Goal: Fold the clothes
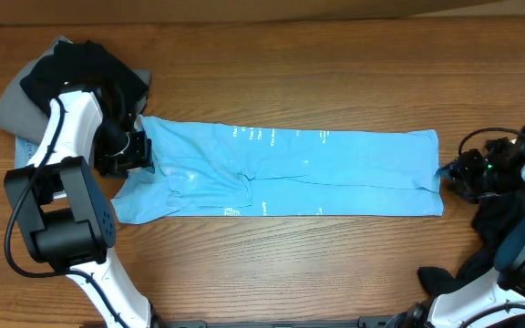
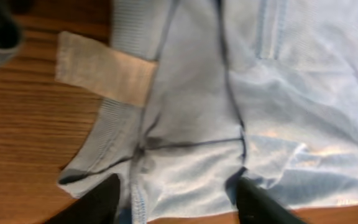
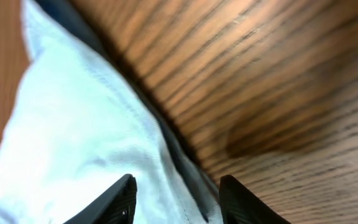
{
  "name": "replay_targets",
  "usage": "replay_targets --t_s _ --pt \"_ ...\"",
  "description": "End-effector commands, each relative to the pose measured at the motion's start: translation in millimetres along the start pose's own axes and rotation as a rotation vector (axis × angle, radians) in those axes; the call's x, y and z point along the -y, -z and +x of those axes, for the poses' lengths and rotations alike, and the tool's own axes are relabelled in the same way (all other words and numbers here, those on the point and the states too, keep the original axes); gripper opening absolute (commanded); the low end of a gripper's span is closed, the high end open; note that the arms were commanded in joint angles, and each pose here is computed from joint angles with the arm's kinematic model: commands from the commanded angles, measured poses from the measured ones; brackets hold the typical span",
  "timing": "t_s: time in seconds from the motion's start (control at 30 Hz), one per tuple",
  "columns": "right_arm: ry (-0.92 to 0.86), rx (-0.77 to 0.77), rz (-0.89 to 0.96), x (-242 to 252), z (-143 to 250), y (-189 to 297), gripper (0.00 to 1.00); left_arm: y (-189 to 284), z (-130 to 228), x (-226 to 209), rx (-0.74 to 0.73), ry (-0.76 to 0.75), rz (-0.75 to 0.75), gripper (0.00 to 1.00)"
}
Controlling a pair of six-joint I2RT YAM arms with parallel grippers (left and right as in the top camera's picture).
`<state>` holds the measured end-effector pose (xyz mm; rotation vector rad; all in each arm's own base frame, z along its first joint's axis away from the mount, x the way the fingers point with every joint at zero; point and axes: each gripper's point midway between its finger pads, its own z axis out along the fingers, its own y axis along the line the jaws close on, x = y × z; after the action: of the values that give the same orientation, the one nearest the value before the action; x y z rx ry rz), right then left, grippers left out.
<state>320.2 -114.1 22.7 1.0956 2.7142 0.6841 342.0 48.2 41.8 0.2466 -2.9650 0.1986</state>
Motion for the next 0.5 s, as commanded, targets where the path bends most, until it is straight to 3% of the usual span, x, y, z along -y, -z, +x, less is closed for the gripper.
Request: replay_targets --t_s 0.0,0.13,0.3,0.47 --pt "0.067 0.003 -0.106 -20 -5 6 0.47 5 3 10 -0.007 -0.038 0.042 0.49" --pt "0.066 0.003 -0.106 -20 -5 6 0.48 0 10 3 -0.039 -0.037 0.005 0.55" --pt "0.067 0.005 -0.105 -20 -5 6 0.49 -15 -3 0 0.023 -0.018 -0.007 0.55" --pt "0.065 0.0 -0.105 -20 -4 6 0.49 -23 -4 20 0.034 -0.03 0.086 0.48"
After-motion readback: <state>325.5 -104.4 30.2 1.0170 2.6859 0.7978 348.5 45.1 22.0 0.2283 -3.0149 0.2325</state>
